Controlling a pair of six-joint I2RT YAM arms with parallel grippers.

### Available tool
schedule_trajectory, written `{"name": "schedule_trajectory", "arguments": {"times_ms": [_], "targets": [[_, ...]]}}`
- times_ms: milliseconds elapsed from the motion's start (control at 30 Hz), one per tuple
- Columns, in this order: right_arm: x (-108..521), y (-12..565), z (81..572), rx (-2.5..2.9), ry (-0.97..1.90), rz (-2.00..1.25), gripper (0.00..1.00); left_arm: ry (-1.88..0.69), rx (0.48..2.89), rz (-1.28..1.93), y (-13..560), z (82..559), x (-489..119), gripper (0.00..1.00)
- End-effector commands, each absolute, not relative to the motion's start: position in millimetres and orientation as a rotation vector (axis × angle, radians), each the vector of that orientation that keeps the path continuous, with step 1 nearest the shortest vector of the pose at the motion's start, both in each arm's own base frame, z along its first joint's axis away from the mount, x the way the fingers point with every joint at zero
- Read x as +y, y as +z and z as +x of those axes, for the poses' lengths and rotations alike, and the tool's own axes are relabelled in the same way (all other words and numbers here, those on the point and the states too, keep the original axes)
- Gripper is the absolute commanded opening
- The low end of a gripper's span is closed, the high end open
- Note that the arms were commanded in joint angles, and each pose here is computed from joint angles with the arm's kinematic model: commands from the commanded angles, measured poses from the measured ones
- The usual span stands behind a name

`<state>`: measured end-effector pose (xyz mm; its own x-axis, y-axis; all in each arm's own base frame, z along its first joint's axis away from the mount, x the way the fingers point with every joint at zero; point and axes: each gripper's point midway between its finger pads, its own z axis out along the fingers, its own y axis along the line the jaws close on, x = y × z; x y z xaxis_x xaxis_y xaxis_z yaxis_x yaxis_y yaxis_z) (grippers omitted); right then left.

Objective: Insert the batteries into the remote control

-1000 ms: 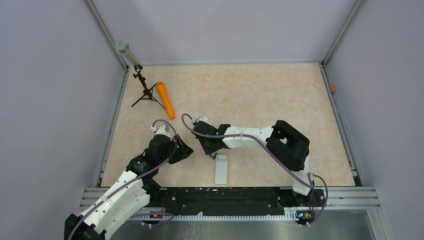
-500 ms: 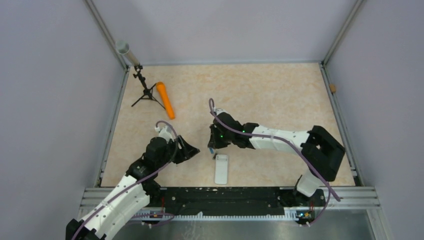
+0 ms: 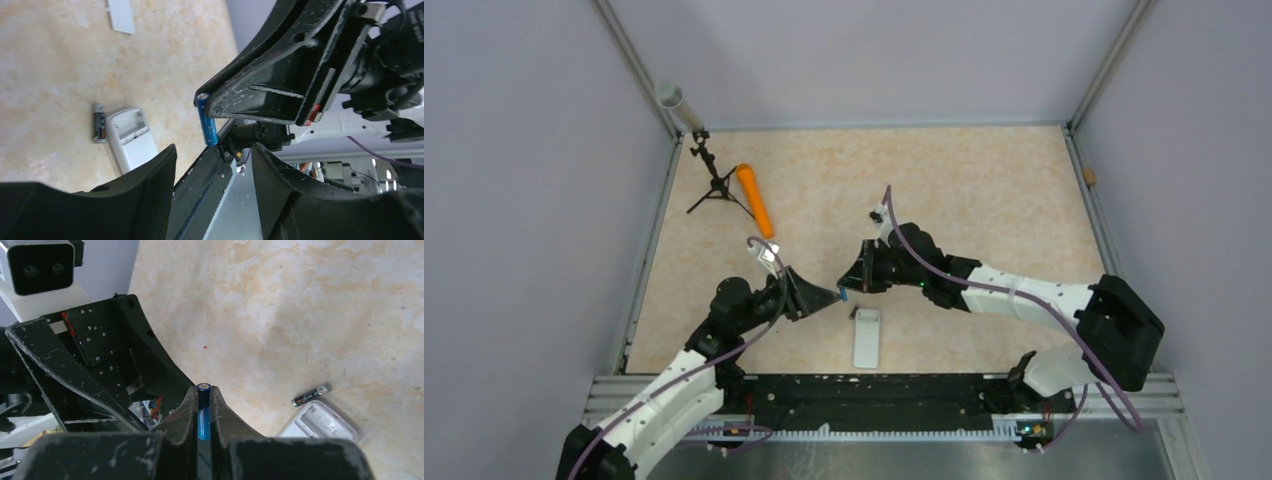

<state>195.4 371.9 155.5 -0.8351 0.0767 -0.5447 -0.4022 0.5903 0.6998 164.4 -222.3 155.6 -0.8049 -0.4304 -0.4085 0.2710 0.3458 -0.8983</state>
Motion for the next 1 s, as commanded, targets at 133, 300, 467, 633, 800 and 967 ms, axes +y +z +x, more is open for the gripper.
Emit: {"name": "schedule_trajectory", "arguments": {"times_ms": [133, 300, 467, 633, 800, 967], "targets": [[384.7, 214.6, 185.4, 2.082, 1.477, -0.253, 0.0, -1.738, 1.818, 0.037, 201.0, 148.2, -236.4, 0.54], [388.8, 227.5, 181.2, 2.028, 1.563, -0.245, 0.0, -1.77, 1.804, 0.086, 207.0, 143.0, -238.8, 0.5], [389.1, 231.9, 180.8, 2.004, 1.583, -0.24, 0.0, -1.781, 1.787, 0.099, 211.3, 141.1, -238.7, 0.44], [387.6, 235.4, 181.0, 1.984, 1.593, -0.23, 0.0, -1.798, 1.779, 0.115, 212.8, 138.0, -239.2, 0.36], [387.0, 234.6, 179.0, 1.983, 1.601, -0.231, 0.0, -1.801, 1.771, 0.115, 214.5, 138.2, -239.2, 0.25], [385.7, 232.3, 175.5, 1.986, 1.619, -0.233, 0.0, -1.799, 1.762, 0.113, 216.0, 139.2, -238.9, 0.17]]}}
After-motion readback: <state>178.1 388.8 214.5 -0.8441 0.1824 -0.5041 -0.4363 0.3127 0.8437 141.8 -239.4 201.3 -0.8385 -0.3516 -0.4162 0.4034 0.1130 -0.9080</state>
